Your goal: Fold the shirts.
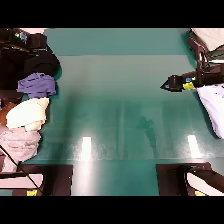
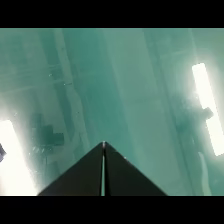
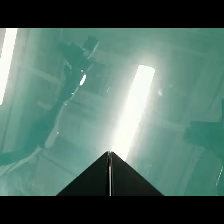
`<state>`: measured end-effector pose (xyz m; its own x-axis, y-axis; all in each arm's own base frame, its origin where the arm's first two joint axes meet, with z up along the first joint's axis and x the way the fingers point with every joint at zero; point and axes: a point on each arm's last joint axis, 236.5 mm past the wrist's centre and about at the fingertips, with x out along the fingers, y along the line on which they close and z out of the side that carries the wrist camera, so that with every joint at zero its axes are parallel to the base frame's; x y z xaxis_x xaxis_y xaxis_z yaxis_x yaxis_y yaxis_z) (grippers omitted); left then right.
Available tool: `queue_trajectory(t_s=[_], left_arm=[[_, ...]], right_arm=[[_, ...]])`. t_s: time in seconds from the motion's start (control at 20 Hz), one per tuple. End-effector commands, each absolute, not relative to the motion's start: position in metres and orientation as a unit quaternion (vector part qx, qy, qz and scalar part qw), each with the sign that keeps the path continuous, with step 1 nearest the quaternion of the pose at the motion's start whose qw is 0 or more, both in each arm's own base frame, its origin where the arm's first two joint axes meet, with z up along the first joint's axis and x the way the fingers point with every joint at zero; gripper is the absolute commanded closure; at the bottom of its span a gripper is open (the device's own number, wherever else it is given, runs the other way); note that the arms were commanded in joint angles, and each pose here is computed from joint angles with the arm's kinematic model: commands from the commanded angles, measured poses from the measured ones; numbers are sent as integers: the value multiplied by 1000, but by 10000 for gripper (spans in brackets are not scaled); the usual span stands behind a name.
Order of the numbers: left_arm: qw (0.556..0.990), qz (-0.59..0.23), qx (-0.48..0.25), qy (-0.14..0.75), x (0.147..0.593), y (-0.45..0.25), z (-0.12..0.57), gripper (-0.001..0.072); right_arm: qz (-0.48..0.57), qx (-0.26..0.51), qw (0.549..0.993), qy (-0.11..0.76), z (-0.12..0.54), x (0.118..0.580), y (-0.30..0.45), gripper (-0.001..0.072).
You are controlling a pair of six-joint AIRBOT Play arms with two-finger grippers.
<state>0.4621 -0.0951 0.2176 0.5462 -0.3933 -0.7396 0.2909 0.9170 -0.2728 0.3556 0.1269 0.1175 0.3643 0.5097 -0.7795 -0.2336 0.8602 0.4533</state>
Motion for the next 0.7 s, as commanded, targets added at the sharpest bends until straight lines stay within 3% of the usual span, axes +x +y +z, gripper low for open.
queue_trajectory(t_s=[0.0, 0.5, 0.65], left_arm=[[878, -194, -59, 434, 462, -95, 218, 682], [878, -194, -59, 434, 462, -95, 218, 683], [902, -183, -64, 386, 483, -92, 234, 682]], right_arm=[[229, 134, 814, 516, 118, 355, 128, 692], [229, 134, 814, 516, 118, 355, 127, 693], [229, 134, 814, 516, 118, 355, 128, 693]])
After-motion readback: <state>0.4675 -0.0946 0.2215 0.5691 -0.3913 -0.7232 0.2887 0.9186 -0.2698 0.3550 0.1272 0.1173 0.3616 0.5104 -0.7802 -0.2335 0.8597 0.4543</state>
